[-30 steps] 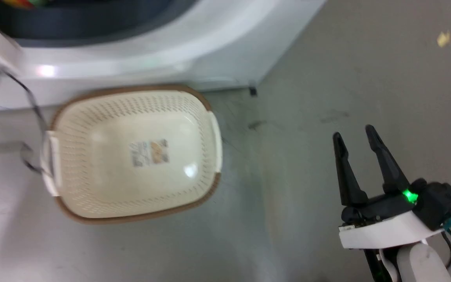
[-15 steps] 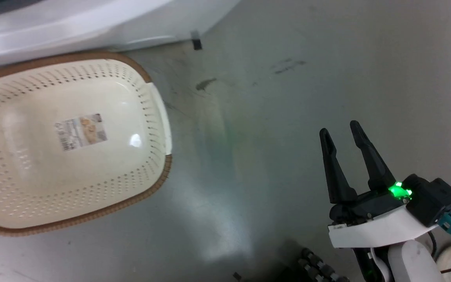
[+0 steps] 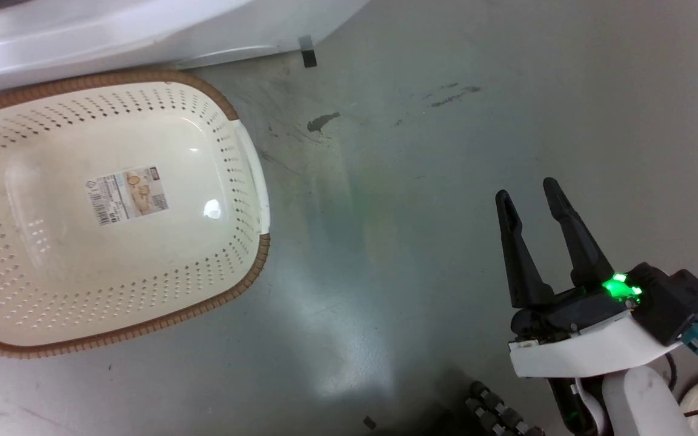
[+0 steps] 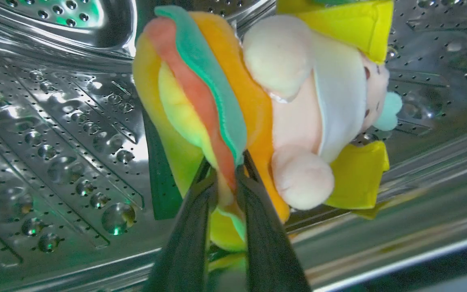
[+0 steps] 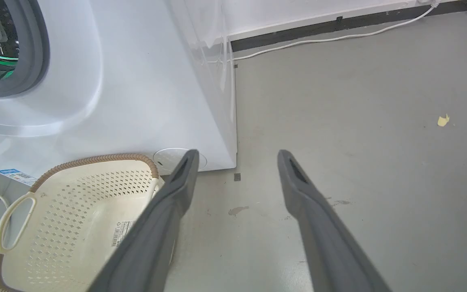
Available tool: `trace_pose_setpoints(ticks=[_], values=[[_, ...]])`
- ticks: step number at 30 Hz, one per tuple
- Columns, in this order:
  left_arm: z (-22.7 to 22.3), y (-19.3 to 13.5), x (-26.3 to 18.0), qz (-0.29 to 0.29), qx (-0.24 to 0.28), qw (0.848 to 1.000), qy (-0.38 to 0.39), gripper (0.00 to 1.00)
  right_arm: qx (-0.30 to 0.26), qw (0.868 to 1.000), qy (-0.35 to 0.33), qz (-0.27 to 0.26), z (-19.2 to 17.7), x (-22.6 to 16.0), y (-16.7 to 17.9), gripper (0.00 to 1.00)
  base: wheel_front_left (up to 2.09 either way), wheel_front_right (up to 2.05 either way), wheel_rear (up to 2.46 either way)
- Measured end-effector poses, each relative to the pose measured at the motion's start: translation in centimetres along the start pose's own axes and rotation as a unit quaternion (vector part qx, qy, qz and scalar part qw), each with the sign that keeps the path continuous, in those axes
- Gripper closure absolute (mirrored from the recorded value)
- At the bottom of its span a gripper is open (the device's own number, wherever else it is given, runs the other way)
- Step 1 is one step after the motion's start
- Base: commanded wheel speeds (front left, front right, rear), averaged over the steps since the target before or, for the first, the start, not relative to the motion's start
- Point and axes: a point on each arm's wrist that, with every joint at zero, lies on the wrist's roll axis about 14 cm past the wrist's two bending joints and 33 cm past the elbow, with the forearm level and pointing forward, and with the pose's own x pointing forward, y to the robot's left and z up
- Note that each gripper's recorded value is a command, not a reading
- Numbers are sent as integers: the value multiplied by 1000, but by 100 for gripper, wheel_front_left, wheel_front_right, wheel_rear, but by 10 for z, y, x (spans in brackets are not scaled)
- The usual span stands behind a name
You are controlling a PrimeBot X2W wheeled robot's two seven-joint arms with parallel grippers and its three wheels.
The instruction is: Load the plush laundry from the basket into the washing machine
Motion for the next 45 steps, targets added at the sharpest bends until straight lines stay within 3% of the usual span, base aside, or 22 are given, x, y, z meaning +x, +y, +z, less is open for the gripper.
trace_pose_setpoints(ticks=[1, 2, 13, 20, 34, 40, 45], values=[[1, 0, -1, 0, -3, 1000, -4, 5, -1, 1000, -2, 1, 1, 0, 0, 0, 0, 0, 0], [2, 0, -3, 1, -5, 1000, -6, 0, -2, 1000, -4, 2, 2, 0, 1, 0, 0, 0, 0], [-1, 2, -50, 11, -31, 999, -25, 0, -39, 998, -54, 15, 39, -1, 6, 0, 0, 0, 0], [27, -11, -111, 8, -55, 994, -98, 0, -61, 992, -102, 33, 75, -16, 20, 0, 0, 0, 0], [68, -39, -279, -13, -84, 960, -266, 0, -66, 973, -201, 92, 139, -62, 65, 0, 0, 0, 0], [66, -36, -359, 31, -89, 938, -333, 0, -63, 964, -227, 124, 154, -77, 87, 0, 0, 0, 0], [39, -41, -407, 62, -97, 932, -345, 0, -63, 959, -235, 142, 157, -90, 99, 0, 0, 0, 0]])
